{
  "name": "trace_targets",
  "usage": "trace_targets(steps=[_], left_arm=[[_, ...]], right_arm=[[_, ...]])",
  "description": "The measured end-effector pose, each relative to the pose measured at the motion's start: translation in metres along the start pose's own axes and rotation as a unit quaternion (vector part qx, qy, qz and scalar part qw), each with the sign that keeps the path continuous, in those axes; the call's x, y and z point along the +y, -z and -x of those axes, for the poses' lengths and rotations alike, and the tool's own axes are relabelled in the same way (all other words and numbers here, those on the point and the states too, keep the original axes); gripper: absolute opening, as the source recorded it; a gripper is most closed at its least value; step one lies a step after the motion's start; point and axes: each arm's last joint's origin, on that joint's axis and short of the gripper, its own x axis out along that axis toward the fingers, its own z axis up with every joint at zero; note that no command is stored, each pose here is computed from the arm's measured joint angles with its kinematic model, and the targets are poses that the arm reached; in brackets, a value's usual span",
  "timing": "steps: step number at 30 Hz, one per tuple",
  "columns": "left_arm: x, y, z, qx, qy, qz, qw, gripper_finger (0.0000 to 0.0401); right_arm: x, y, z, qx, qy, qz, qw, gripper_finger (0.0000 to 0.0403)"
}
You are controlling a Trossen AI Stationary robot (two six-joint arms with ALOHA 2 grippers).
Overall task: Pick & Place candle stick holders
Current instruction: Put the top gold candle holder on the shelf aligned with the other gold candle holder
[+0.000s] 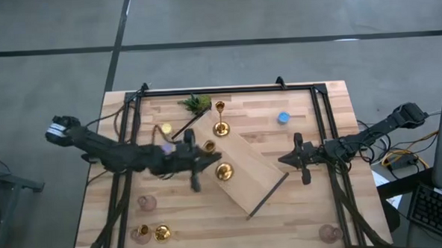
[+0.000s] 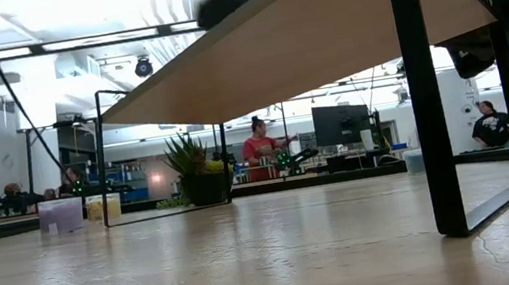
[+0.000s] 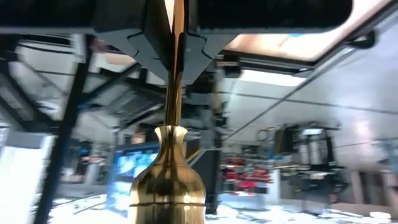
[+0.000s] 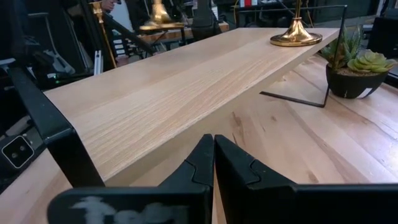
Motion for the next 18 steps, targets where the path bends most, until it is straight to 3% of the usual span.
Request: trace_targets(steps=[10,18], left_arm=[[0.034,0.018,-0.056,0.025,-0.086,-0.012,0.996,0.0023],[0.041,0.014,-0.074,0.020,-0.103,-0.044,0.993,0.0023]], right_arm=[[0.000,0.002,0.000,0.008,0.001,0.003,1.000,0.0008],[-0.001,0.005,0.000,0.027,0.005,0.008,1.000,0.0008]])
